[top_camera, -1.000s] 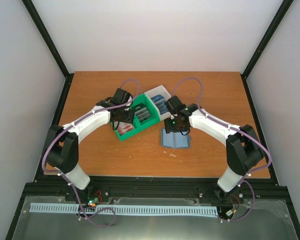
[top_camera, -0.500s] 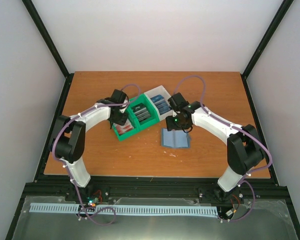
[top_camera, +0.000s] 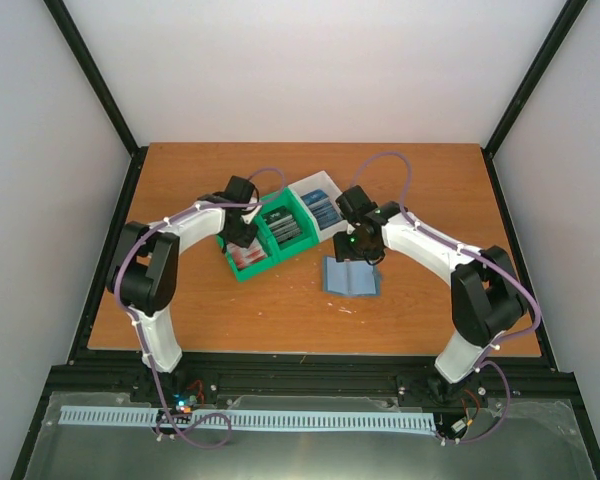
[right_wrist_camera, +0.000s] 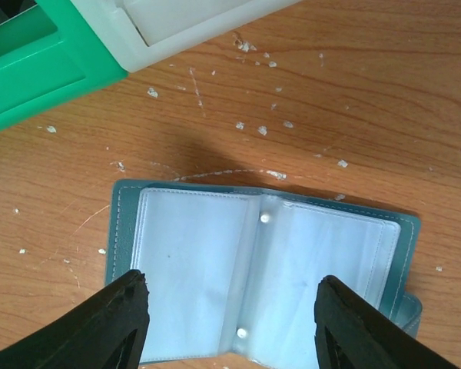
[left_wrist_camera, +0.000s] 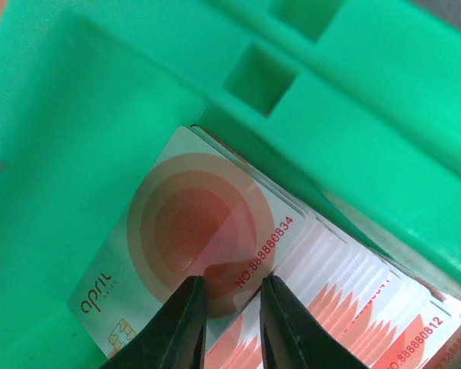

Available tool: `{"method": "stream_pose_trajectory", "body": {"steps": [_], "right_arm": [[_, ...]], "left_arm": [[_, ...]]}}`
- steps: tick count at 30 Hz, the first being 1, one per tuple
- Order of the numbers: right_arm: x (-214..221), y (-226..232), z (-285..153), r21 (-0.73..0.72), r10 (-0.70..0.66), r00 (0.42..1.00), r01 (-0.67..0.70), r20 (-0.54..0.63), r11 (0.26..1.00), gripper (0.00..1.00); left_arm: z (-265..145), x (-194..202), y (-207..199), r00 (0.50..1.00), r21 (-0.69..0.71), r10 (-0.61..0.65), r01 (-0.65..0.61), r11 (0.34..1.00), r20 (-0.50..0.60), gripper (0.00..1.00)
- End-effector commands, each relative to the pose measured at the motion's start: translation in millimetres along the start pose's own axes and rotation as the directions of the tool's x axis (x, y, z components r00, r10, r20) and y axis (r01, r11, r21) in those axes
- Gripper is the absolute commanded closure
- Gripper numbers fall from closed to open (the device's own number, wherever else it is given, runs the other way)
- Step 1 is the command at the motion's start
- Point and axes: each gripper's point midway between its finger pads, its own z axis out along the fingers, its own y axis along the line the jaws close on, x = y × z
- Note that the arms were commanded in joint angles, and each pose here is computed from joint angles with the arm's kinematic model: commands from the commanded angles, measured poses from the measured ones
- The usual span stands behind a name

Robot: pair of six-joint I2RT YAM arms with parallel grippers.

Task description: Put the credit cards into the card holder

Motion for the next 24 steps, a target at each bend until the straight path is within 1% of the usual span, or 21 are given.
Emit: {"method": "stream_pose_trajectory", "body": {"steps": [1,7,12,18,24], "right_arm": [[-3.9,-5.8,-1.0,0.032,0.014,1.000,-0.015,0.010,0.999,0.41],[-5.3,-6.8,3.7,0.042,0.006,1.000,-0.007,0.006,0.999,0.41],[-8.8,-6.3,6.5,0.047,0.002,1.000,-0.002,0.006,0.999,0.41],[-8.0,-6.0,9.9,0.046,0.001,1.000,-0.001,-0.004,0.999,0.41],[-7.0,-6.2,11.0,0.045,0.005,1.000,-0.005,-0.009,0.999,0.41]], "left_arm": [[1.3,-20.9,10.9,0.999,-0.037,0.024,-0.022,0.999,0.049,0.79],[1.7,-24.3,16.0,0.998,-0.067,0.045,-0.042,0.997,0.051,0.81],[-4.9,-28.9,16.1,0.997,-0.061,0.048,-0.044,0.997,0.057,0.85],[-13.4,-31.6,17.1,0.996,-0.062,0.055,-0.051,0.997,0.072,0.86],[-16.0,-31.9,23.7,0.996,-0.096,0.050,-0.042,0.994,0.078,0.88]]}}
